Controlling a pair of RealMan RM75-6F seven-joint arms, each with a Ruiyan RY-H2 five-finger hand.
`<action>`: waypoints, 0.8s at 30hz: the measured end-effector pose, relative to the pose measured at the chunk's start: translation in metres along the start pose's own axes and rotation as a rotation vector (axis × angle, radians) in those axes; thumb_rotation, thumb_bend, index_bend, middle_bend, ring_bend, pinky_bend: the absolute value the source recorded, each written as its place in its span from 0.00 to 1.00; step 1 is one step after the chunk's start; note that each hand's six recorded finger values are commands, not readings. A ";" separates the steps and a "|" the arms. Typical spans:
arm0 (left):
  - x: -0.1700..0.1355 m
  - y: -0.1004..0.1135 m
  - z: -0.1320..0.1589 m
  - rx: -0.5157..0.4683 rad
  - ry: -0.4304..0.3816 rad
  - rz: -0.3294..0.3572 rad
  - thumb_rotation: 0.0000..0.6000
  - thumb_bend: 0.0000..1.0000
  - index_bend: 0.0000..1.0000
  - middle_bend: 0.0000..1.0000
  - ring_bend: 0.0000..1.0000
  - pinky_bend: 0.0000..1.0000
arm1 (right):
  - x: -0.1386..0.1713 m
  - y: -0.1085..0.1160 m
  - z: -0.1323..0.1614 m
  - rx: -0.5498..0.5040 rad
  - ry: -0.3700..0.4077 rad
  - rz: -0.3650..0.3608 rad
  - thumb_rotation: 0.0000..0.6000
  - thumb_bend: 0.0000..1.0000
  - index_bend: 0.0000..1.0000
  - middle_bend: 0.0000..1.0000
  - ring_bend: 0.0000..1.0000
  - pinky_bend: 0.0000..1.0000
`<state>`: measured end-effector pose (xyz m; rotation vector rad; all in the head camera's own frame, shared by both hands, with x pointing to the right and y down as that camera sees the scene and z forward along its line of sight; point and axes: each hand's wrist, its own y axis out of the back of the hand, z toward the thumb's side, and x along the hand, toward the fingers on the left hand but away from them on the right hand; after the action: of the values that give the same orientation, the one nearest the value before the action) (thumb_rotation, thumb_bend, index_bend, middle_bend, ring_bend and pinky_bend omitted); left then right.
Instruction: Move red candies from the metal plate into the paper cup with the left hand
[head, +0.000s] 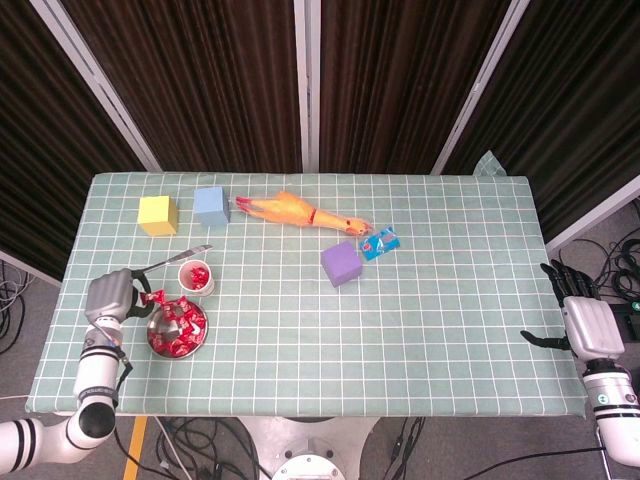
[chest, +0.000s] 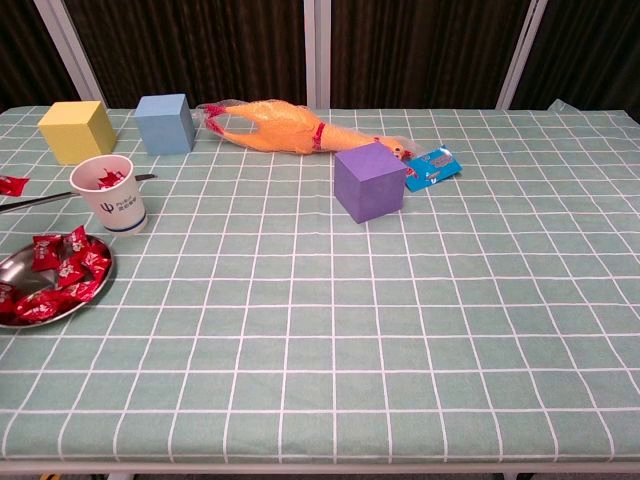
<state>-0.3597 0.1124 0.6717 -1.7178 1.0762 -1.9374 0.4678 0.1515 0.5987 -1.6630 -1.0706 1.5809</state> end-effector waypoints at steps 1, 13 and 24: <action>0.000 0.001 0.004 -0.002 -0.009 0.003 1.00 0.37 0.66 1.00 1.00 1.00 | 0.000 0.000 0.000 0.000 0.001 0.000 0.85 0.00 0.00 0.00 0.00 0.00; 0.023 -0.010 0.043 -0.012 -0.074 -0.003 1.00 0.37 0.66 1.00 1.00 1.00 | 0.004 0.005 -0.004 0.000 -0.006 -0.014 0.86 0.00 0.00 0.00 0.00 0.00; 0.037 0.001 0.061 -0.009 -0.086 0.023 1.00 0.36 0.64 1.00 1.00 1.00 | 0.001 0.002 -0.004 -0.003 -0.009 -0.006 0.86 0.00 0.00 0.00 0.00 0.00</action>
<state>-0.3103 0.0673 0.6958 -1.7683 1.0710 -1.8298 0.4725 0.1517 0.5970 -1.6545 -1.0816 1.5853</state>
